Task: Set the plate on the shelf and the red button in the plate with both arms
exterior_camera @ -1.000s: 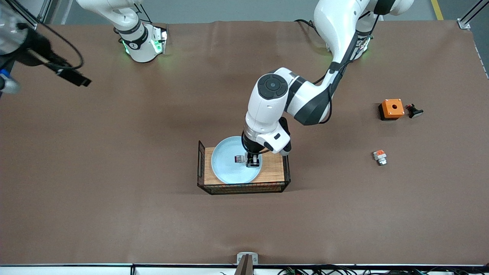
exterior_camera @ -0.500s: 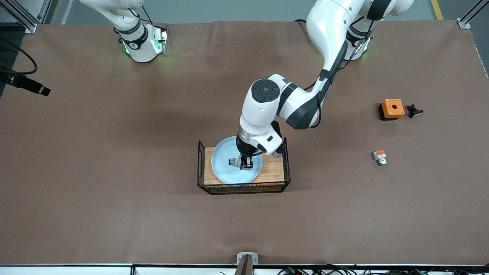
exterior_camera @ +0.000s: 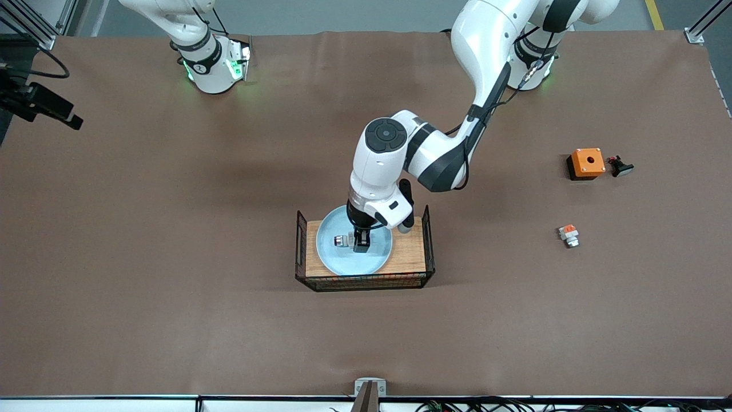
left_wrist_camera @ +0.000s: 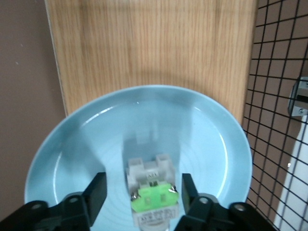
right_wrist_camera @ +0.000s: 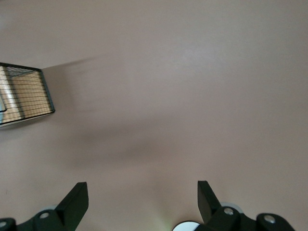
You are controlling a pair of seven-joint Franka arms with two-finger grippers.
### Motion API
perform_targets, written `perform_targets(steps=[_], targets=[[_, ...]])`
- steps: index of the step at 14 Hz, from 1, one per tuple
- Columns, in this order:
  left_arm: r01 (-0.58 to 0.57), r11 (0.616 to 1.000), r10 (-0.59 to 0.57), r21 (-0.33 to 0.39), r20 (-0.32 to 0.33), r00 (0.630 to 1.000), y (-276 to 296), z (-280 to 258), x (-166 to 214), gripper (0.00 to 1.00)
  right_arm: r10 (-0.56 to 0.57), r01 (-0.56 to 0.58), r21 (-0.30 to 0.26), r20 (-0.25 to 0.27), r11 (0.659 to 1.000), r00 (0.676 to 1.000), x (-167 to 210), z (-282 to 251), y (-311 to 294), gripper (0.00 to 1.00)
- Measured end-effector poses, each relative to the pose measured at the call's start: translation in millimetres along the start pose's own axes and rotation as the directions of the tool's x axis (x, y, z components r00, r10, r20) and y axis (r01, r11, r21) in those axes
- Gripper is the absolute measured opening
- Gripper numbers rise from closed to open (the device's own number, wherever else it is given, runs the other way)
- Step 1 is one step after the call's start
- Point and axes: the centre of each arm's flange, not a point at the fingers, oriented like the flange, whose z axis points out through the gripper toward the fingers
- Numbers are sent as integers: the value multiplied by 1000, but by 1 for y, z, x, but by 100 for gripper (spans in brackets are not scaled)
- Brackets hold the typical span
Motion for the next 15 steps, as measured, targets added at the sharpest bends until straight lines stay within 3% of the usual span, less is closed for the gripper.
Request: perform_targets(steps=[2,3,6,10,13,15], targets=[[-27,999,27,22,-18,999,2,-7,3,96,-21,21,0,-15,1000,1000,-1,-1,-14,100],[-40,999,41,32,-27,999,7,-15,7,100,-22,22,-2,-23,1000,999,-2,-1,-20,100],[-80,994,83,78,-27,996,36,-70,42,100,-20,18,-38,-46,999,999,-1,-4,-23,100],[-203,968,203,151,15,979,78,-162,125,100,-20,17,-46,-54,999,998,-1,-6,-22,100],[-393,896,391,207,51,919,98,-197,197,100,-24,21,-48,-54,999,998,-1,-6,-24,100],[-544,807,538,230,93,838,111,-214,255,100,-42,39,-59,-56,998,998,-2,-5,-29,100]])
